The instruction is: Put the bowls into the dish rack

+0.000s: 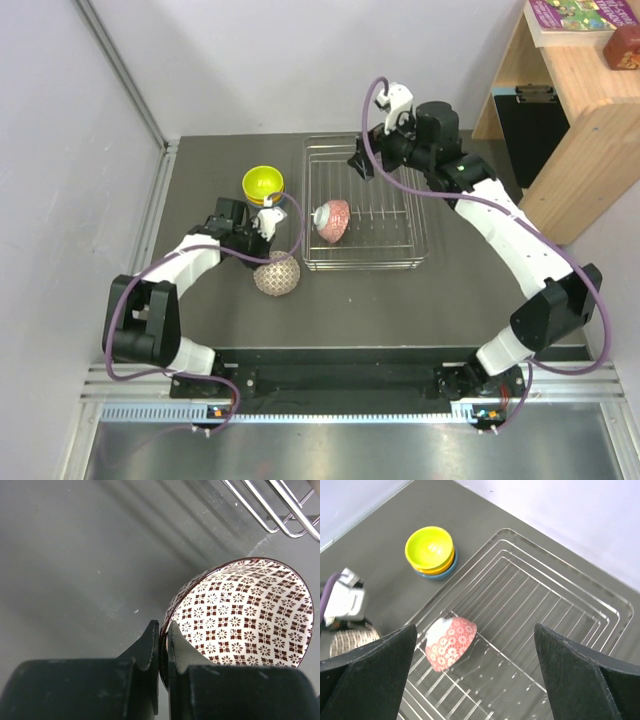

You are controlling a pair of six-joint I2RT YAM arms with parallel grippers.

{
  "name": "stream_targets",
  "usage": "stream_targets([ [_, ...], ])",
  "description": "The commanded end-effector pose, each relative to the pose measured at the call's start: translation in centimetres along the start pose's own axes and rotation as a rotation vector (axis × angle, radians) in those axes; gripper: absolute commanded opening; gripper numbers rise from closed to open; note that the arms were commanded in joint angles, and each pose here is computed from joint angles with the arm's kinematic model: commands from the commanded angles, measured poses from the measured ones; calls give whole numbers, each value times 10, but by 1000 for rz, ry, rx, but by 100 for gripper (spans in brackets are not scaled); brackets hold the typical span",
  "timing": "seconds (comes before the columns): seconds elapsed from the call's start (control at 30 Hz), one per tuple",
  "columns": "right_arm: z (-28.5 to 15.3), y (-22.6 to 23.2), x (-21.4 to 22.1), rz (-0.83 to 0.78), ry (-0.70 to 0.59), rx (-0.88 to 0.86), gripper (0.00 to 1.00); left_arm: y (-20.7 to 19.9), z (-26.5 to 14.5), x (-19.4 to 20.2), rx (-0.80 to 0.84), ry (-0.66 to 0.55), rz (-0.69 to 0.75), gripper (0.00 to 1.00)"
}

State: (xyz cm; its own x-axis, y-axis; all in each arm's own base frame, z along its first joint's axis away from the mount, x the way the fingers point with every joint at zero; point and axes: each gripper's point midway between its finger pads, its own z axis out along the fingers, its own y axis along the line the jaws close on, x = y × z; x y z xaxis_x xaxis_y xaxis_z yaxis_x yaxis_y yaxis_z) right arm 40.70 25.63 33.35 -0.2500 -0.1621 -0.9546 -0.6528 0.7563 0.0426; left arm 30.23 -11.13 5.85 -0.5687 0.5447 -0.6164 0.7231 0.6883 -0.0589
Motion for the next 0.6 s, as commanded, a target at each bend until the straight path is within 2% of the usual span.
stream_targets([
  [0.0,-24,25,-17,-211,-41,-123,100,0,3,11,38,72,44,0],
  [0.17,-43,59,-4,-512,-51,-164,95,-9,-6,10,130,109,72,0],
  [0.33,-76,132,14,-786,-63,-338,95,-19,-28,-7,207,77,101,0],
  [0.57,-101,199,49,-943,16,-587,92,-24,-65,-36,209,36,150,0],
])
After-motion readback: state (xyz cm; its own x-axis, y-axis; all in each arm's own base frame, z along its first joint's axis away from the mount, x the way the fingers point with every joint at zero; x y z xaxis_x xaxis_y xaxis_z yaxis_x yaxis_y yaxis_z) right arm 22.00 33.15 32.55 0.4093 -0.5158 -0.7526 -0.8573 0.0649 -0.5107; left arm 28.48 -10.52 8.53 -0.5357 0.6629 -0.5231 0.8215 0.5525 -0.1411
